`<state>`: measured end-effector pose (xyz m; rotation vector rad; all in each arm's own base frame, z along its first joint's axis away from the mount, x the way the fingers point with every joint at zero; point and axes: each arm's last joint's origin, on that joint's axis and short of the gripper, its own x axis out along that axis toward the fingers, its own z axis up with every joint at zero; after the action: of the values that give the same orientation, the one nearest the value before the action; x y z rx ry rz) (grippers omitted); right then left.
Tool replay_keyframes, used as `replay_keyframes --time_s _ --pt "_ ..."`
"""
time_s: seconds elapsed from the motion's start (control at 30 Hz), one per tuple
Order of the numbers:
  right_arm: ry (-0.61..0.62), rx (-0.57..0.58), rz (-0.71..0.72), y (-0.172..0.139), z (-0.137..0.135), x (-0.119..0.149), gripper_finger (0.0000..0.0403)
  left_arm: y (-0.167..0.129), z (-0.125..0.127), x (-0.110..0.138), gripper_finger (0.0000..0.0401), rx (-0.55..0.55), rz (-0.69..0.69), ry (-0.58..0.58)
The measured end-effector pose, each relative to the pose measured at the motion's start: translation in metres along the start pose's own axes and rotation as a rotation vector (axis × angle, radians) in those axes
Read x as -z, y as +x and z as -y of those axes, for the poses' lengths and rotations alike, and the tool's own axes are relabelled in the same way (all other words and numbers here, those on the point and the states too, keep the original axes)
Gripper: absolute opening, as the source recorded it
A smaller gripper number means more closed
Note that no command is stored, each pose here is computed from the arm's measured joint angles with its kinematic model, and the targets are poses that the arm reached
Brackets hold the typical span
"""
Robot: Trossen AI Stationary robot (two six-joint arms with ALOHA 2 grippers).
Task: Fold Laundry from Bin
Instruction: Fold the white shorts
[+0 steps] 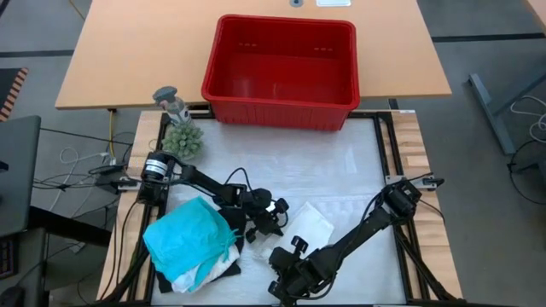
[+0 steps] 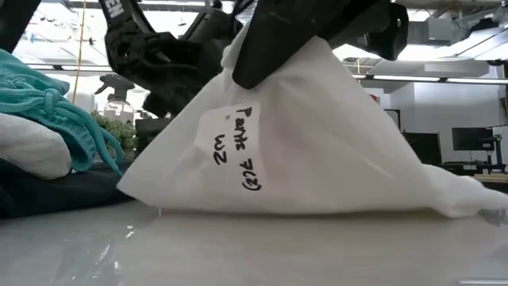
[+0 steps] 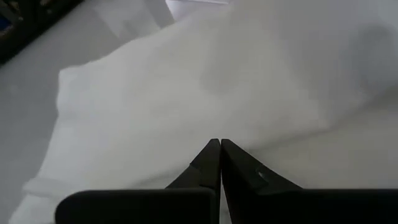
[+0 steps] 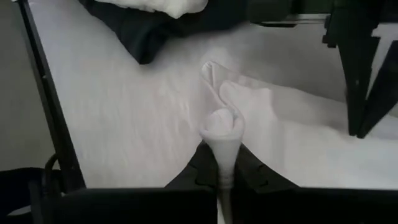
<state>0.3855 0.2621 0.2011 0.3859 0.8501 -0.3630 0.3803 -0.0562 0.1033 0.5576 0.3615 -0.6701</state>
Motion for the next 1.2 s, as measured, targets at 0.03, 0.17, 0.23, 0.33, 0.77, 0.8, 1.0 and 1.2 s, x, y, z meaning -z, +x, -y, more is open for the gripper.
replay_keyframes --time_s 0.03,0.17,0.23,0.33,0.77,0.8,1.0,1.2 --pt "0.001 -0.001 -0.002 0.0 0.0 0.0 0.0034 0.002 0.0 0.002 0.0 0.006 -0.003 -0.003" --pt "0.003 -0.006 -0.002 0.0 0.0 0.0 0.0034 0.007 -0.005 0.0 0.0 -0.007 -0.004 0.0" --pt "0.007 -0.01 0.0 0.0 -0.001 -0.001 0.0034 0.007 -0.008 -0.002 0.0 -0.017 0.003 0.003" --pt "0.017 -0.015 0.003 0.001 0.0 -0.003 0.0034 0.007 -0.006 0.0 0.0 0.008 -0.005 -0.019" --pt "0.222 0.002 0.044 -0.004 -0.004 0.005 0.0034 0.007 0.003 0.012 0.0 0.083 -0.125 -0.065" --pt "0.264 0.013 0.06 -0.006 -0.005 0.008 0.0034 0.007 0.004 0.013 0.0 0.09 -0.134 -0.071" --pt "0.51 0.114 0.132 -0.019 -0.001 0.029 0.0034 0.006 0.007 0.017 0.0 0.121 -0.186 -0.103" --pt "0.609 0.214 0.139 -0.032 0.006 0.047 0.0034 0.005 0.007 0.019 0.0 0.121 -0.194 -0.126"
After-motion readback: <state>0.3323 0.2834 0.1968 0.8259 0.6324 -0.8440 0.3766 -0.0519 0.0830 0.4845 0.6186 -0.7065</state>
